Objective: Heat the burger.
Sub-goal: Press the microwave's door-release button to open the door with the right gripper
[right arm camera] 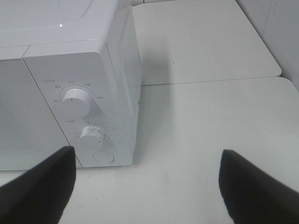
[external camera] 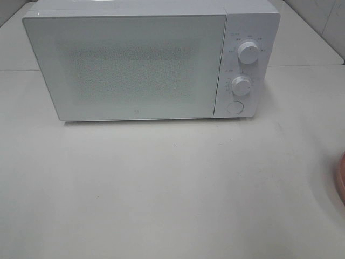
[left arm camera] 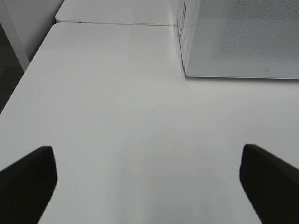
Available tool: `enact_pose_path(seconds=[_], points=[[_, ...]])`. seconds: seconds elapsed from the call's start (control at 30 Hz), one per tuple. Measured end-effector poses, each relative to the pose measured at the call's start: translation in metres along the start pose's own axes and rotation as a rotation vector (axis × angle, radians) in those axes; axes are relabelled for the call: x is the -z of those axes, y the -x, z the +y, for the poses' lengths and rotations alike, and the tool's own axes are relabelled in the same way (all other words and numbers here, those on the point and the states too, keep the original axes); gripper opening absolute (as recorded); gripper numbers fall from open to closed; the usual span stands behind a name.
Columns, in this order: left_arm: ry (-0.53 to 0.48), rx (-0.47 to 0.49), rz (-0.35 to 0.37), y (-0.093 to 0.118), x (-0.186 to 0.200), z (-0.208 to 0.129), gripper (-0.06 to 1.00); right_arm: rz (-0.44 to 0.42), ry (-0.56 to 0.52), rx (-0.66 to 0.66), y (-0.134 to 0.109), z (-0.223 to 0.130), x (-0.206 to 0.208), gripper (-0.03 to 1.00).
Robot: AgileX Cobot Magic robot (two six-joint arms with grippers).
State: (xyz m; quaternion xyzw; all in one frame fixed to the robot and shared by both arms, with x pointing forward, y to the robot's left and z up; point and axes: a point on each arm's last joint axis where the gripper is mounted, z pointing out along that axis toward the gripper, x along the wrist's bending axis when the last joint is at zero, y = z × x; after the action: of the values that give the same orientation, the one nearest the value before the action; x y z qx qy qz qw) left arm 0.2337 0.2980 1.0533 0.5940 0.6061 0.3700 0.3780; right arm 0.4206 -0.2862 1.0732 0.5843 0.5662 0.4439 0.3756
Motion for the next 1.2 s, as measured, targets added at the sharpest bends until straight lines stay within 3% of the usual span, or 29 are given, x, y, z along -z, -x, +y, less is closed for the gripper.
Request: enact_pose_path(seconds=[0.4, 0.67, 0.9, 1.2], points=[[0.0, 0.0, 0.0, 0.0, 0.0, 0.0, 0.99, 0.019, 0.012, -0.095, 0.0, -0.034, -0.034, 0.71], [0.0, 0.0, 0.0, 0.0, 0.0, 0.0, 0.99, 0.178, -0.009, -0.102, -0.031, -0.062, -0.037, 0.7], [0.0, 0.0, 0.0, 0.0, 0.0, 0.0, 0.99, 0.256, -0.056, -0.124, -0.049, -0.076, -0.041, 0.7], [0.0, 0.0, 0.0, 0.0, 0.0, 0.0, 0.99, 0.217, -0.14, -0.405, -0.057, -0.093, -0.059, 0.66]])
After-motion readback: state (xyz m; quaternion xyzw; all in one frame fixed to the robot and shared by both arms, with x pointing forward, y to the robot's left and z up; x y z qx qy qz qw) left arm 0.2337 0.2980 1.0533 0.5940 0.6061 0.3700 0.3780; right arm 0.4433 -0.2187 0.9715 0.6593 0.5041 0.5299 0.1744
